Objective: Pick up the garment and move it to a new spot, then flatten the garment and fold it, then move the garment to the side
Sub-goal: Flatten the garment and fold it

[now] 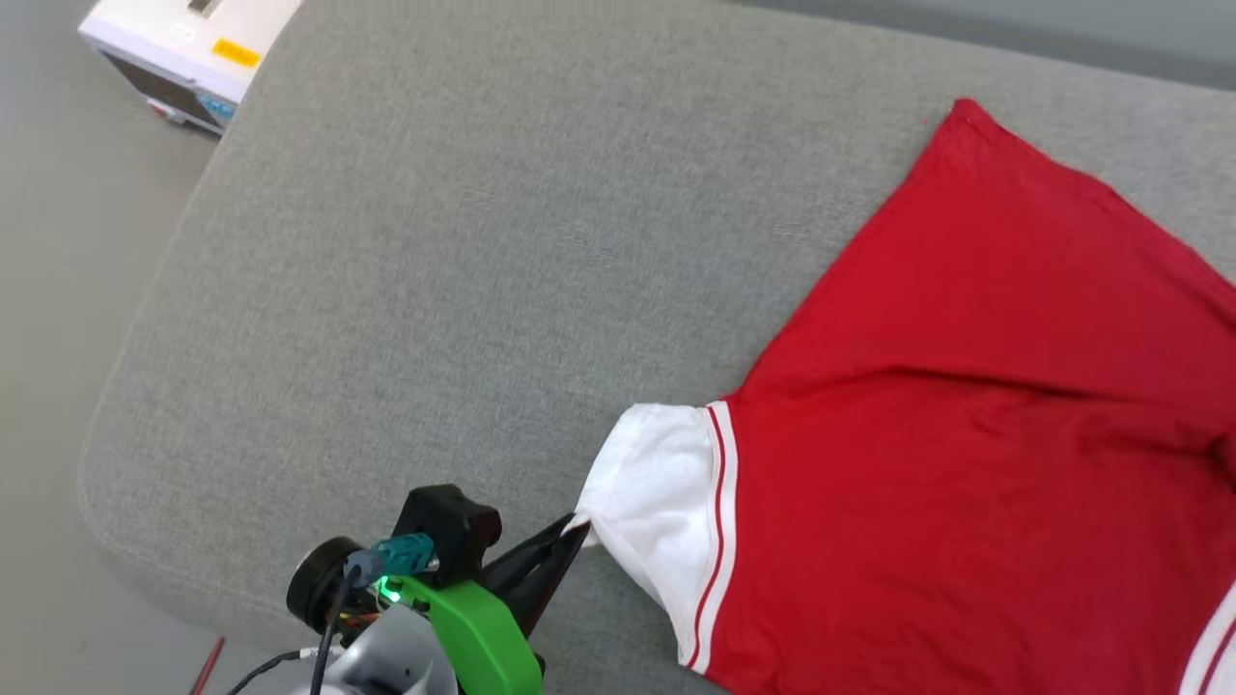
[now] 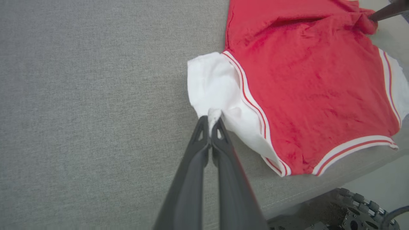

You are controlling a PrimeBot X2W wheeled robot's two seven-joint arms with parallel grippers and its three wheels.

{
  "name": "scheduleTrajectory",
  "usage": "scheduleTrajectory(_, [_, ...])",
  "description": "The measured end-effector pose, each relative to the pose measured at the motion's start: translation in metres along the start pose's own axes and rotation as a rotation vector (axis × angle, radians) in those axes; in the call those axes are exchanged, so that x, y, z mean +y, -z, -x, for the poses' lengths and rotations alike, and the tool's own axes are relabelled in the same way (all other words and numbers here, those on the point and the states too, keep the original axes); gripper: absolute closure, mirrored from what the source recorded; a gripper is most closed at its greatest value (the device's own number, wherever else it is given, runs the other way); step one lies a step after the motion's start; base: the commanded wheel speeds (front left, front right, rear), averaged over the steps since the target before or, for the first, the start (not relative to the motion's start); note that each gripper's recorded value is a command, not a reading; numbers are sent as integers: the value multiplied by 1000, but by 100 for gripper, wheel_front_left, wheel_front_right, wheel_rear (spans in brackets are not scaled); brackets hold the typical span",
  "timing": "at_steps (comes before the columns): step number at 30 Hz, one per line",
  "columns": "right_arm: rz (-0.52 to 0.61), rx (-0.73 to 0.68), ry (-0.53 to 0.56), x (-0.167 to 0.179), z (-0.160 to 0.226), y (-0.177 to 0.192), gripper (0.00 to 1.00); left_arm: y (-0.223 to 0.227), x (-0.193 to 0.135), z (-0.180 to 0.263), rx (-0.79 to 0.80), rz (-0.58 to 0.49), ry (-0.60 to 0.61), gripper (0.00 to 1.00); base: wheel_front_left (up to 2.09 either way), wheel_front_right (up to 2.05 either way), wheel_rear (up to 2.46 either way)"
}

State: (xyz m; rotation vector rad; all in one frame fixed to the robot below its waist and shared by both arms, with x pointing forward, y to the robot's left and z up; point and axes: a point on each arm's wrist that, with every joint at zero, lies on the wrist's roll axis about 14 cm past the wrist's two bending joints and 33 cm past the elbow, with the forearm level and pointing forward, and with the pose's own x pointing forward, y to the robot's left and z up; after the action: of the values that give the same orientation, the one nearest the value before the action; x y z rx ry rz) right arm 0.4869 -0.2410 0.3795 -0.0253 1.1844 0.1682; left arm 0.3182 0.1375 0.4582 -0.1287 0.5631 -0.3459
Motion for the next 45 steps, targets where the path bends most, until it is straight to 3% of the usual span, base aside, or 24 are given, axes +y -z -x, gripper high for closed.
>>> scheduleTrajectory(16, [-233, -118, -2, -19, 92, 135, 100, -25, -28, 15, -181, -1, 63, 100, 0, 0, 0])
scheduleTrajectory(27, [-313, -132, -5, -3, 99, 183, 100, -37, -44, 14, -248, 14, 97, 100, 0, 0, 0])
scheduleTrajectory(28, [-314, -133, -7, -2, 98, 183, 91, -37, -45, 13, -247, 16, 98, 100, 0, 0, 0])
scheduleTrajectory(29, [-306, -139, -10, 0, 98, 181, 40, -36, -45, 12, -244, 19, 99, 100, 0, 0, 0])
scheduleTrajectory(30, [-299, -149, -11, 1, 98, 178, 0, -35, -46, 12, -241, 21, 101, 100, 0, 0, 0])
scheduleTrajectory(32, [-284, -155, -10, 2, 98, 174, 0, -34, -46, 10, -235, 23, 103, 100, 0, 0, 0])
scheduleTrajectory(33, [-196, -223, -60, 14, 113, 129, 0, -31, -46, 9, -221, 33, 103, 100, 0, 0, 0])
scheduleTrajectory(35, [-157, -270, -109, 27, 123, 97, 0, -33, -46, 8, -225, 30, 105, 100, 0, 0, 0])
scheduleTrajectory(45, [43, -288, -126, 54, 120, 11, 0, -40, -43, -2, -217, 15, 108, 100, 0, 0, 0])
